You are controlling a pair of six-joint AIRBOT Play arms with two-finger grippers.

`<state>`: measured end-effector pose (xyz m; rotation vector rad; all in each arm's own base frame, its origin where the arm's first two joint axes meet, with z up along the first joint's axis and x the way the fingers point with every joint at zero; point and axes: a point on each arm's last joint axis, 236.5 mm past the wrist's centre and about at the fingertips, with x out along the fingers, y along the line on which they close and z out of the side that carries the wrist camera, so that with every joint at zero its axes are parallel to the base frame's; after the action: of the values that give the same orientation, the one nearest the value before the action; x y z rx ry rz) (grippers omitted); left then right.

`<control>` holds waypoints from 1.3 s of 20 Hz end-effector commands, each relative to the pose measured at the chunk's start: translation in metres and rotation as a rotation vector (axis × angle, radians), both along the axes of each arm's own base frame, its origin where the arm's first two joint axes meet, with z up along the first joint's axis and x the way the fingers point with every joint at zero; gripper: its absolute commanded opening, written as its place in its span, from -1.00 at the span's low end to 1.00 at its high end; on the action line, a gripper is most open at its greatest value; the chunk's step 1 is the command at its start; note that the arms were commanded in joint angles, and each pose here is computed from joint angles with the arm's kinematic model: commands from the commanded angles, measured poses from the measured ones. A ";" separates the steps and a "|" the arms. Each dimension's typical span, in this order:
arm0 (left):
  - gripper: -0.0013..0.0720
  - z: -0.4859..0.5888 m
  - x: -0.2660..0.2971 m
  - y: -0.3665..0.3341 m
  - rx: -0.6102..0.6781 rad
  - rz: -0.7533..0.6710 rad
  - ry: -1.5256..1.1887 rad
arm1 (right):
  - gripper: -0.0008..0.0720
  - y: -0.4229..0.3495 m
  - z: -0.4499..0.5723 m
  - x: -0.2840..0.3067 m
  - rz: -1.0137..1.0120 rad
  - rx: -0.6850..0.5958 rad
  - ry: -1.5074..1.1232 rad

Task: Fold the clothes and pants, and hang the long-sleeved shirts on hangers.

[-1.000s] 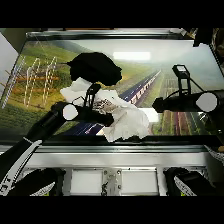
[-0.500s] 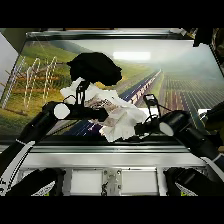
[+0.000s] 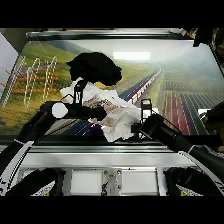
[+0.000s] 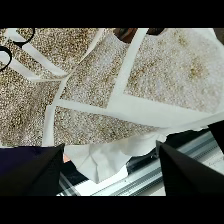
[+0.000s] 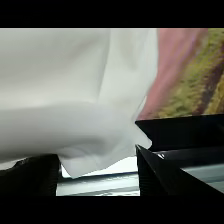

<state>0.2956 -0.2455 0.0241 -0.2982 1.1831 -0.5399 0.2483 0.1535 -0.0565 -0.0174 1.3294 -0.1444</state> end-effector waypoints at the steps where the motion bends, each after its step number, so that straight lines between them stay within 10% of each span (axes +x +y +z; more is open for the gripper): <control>1: 0.73 0.000 0.000 0.001 0.001 0.001 0.000 | 0.34 -0.036 0.004 0.001 -0.066 -0.155 -0.016; 4: 0.73 0.000 0.000 0.001 0.001 0.001 0.000 | -0.30 -0.054 0.009 0.003 -0.064 -0.235 -0.027; 13: 0.73 -0.001 -0.002 0.001 0.004 -0.004 0.010 | -0.35 -0.045 -0.026 0.008 -0.018 -0.244 0.007; 15: 0.73 -0.003 -0.006 0.001 0.009 -0.011 0.025 | -0.94 -0.045 -0.017 0.013 0.058 -0.247 0.005; 26: 0.73 -0.012 -0.068 -0.095 -0.041 -0.174 0.049 | -0.94 -0.092 0.162 0.016 0.009 0.063 -0.194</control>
<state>0.2458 -0.3076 0.0172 -0.2445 1.2421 -0.6728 0.2768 0.0631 0.0793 -0.0347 1.1688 -0.1452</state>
